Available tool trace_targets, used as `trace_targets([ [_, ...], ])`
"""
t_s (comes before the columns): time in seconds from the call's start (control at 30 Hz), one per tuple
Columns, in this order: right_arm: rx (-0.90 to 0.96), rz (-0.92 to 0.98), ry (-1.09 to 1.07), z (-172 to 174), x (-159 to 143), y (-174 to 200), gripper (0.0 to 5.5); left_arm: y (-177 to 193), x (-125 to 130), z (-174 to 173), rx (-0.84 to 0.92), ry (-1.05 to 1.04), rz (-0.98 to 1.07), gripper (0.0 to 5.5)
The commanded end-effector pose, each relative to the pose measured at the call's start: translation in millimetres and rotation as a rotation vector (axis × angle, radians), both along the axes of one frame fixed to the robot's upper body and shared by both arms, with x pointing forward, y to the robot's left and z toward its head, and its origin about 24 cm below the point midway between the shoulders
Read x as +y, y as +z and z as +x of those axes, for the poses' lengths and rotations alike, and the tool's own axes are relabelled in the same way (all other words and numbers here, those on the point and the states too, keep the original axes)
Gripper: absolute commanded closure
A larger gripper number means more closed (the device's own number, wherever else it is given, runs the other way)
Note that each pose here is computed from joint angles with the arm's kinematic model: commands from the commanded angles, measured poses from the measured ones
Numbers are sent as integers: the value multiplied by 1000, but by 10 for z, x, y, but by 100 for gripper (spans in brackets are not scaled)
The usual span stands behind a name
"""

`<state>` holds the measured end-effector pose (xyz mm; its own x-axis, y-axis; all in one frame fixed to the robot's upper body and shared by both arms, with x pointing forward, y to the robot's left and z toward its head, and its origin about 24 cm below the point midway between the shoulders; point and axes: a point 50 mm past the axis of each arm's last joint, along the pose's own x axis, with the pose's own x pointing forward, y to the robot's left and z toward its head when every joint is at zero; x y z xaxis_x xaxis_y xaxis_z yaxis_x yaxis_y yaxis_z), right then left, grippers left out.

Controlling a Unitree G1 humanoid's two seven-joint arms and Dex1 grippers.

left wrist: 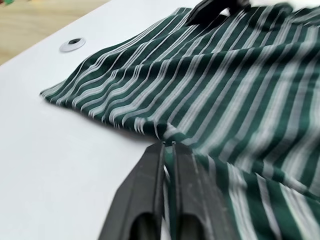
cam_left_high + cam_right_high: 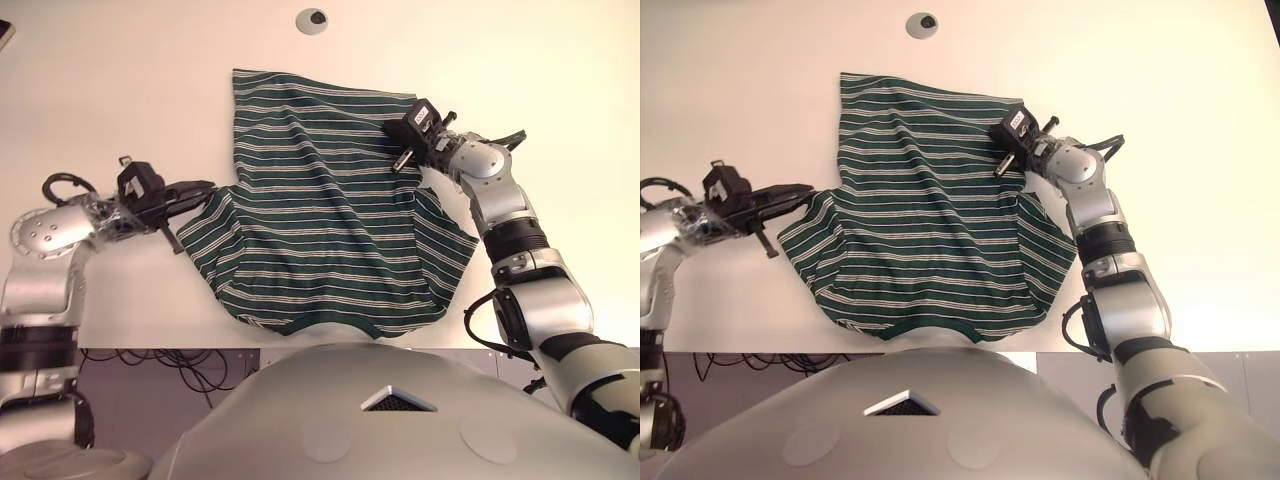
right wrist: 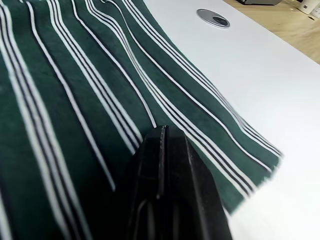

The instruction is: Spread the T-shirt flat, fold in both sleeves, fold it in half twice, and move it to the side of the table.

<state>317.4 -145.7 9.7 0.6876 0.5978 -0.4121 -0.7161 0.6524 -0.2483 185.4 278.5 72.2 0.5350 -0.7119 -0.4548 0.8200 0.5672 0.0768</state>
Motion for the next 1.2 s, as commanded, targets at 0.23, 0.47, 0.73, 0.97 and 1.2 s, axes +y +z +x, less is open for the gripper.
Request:
trace_targets([
  [0.23,62,-79,-116,135,-128,-111,550,-282,199,-274,222,76,-18,361],
  [0.47,17,-101,-141,165,-183,-104,550,-297,362,-157,227,161,-54,305],
  [0.73,-9,-88,-124,155,-162,-101,550,-353,358,-159,280,127,-79,305],
  [0.97,-27,-97,-129,150,-143,-108,550,-386,326,-207,313,71,-85,377],
  [1.2,-226,-43,-97,200,-38,139,550,-337,371,-92,242,107,-75,474],
])
